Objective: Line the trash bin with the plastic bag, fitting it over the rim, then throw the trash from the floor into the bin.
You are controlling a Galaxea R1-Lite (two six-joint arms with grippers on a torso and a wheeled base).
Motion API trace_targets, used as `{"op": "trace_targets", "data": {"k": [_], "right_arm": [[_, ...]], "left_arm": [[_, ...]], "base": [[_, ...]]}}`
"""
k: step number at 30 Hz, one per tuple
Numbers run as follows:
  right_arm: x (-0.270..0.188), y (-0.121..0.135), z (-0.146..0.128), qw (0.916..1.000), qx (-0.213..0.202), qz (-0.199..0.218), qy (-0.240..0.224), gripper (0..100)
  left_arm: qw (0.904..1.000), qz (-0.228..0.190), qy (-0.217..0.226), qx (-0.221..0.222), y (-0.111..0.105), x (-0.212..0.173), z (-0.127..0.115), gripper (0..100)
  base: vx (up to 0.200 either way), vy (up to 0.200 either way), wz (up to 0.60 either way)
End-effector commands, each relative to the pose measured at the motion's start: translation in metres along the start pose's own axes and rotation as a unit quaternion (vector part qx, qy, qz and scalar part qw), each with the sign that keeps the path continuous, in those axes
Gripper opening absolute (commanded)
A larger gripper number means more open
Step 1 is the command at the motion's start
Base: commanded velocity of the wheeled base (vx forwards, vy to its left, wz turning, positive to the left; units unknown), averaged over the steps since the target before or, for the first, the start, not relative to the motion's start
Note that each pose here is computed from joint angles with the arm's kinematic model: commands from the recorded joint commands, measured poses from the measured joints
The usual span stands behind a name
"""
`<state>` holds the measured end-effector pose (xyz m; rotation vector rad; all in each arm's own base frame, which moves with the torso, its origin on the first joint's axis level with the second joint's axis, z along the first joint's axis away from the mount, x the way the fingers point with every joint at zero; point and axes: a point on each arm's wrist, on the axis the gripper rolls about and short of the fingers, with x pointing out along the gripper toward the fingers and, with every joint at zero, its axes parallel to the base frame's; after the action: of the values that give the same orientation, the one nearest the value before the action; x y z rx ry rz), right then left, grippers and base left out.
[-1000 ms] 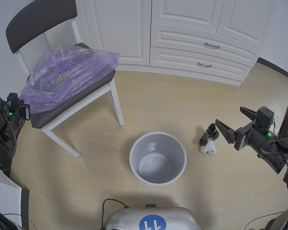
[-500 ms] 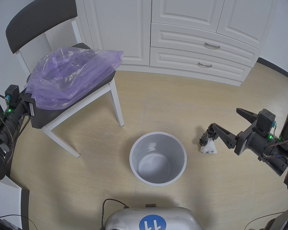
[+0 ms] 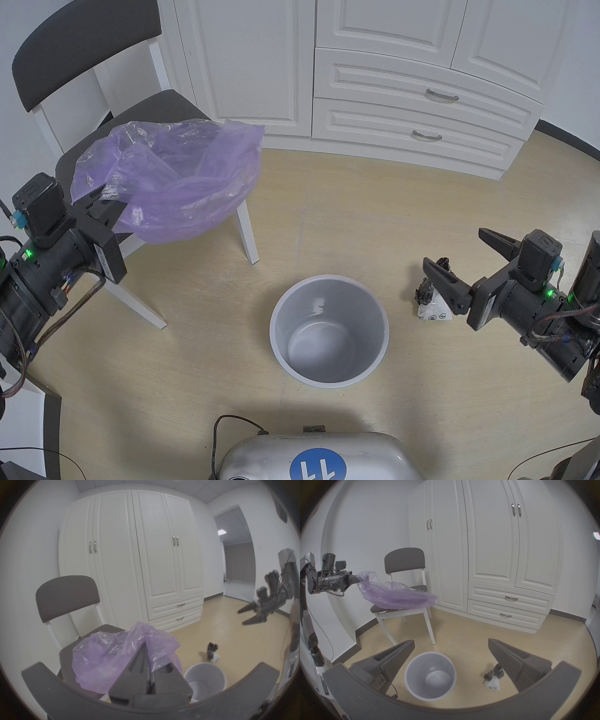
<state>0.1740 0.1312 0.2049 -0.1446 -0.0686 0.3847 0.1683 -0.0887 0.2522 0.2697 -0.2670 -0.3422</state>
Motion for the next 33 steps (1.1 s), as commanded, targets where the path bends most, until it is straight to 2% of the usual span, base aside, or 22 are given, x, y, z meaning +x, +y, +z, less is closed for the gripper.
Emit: {"op": "trace_targets", "data": {"k": [1, 6, 14, 18, 29, 33], "right_arm": [[0.008, 0.025, -0.008, 0.9996, 0.001, 0.019, 0.02, 100], [0.01, 0.039, -0.014, 0.9993, 0.001, 0.027, 0.024, 100], [0.034, 0.068, -0.029, 0.9988, 0.047, 0.01, 0.007, 100], [0.035, 0.071, -0.04, 0.999, 0.04, 0.013, 0.017, 100], [0.038, 0.076, -0.043, 0.9987, 0.042, 0.02, 0.022, 100], [0.042, 0.078, -0.043, 0.9984, 0.053, 0.016, -0.003, 100]], "left_arm": [[0.9988, -0.034, -0.012, -0.034, -0.018, -0.011, 0.009, 0], [0.9979, -0.042, -0.019, -0.045, -0.021, -0.014, 0.011, 0], [0.9976, -0.045, -0.025, -0.047, -0.021, -0.019, 0.013, 0], [0.9964, -0.059, -0.035, -0.051, -0.023, -0.026, 0.015, 0], [0.9895, -0.113, -0.064, -0.063, -0.035, -0.047, 0.024, 0], [0.9882, -0.119, -0.07, -0.067, -0.036, -0.05, 0.026, 0]], "base": [[0.0, 0.0, 0.0], [0.0, 0.0, 0.0], [0.0, 0.0, 0.0], [0.0, 0.0, 0.0], [0.0, 0.0, 0.0], [0.0, 0.0, 0.0]]}}
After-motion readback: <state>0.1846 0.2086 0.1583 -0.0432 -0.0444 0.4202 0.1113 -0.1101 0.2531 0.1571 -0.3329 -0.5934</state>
